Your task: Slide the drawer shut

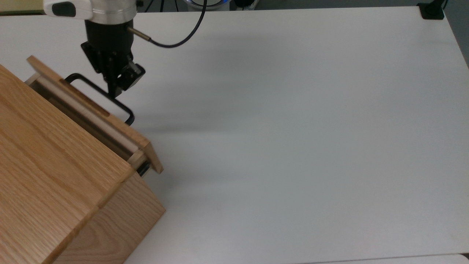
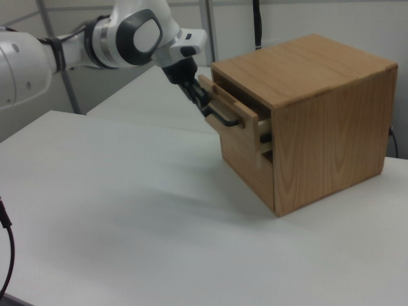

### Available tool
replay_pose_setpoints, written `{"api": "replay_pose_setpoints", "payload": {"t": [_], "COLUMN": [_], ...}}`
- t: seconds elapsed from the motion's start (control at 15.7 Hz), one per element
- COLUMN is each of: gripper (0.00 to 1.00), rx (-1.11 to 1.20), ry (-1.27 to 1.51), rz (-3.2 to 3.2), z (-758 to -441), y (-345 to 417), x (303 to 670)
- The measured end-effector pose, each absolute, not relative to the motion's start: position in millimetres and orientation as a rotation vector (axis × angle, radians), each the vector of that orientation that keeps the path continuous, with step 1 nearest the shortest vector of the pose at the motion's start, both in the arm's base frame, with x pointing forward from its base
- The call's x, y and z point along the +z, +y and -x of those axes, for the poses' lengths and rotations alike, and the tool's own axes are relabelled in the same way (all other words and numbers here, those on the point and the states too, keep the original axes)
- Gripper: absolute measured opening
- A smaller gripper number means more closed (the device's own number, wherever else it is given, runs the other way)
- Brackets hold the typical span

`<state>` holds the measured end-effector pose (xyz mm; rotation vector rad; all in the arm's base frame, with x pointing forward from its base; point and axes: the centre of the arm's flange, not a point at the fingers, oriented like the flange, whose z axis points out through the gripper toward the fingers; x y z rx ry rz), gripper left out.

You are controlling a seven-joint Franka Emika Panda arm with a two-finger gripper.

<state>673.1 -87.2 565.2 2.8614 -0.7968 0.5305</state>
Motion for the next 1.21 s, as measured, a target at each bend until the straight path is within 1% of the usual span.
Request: {"api": "replay_pose_setpoints", "payload": {"t": [0.38,0.77,0.83,0.89,0.96,1.02,1.09,1.15,1.21], "gripper": [0.09,0.10,0.12,0.17,0.17,0.21,0.30,0.37,0.47], "rx": [0.647,0.720,0.721,0.723,0.721,0.718,0.697,0.633,0.533], "ry": [-0.736,-0.795,-0.798,-0.797,-0.797,-0.789,-0.760,-0.715,-0.651], "rz": [-2.767,-2.708,-2.707,-2.708,-2.708,-2.711,-2.723,-2.756,-2.815], "z": [-700.2,-706.2,-706.2,-706.1,-705.4,-703.8,-699.3,-690.6,-677.7], "y": [-100.3,-99.7,-99.7,-98.9,-98.6,-97.1,-93.3,-87.3,-78.3], "x": [544.1,539.9,540.1,540.9,541.3,543.4,549.4,556.7,564.7]}}
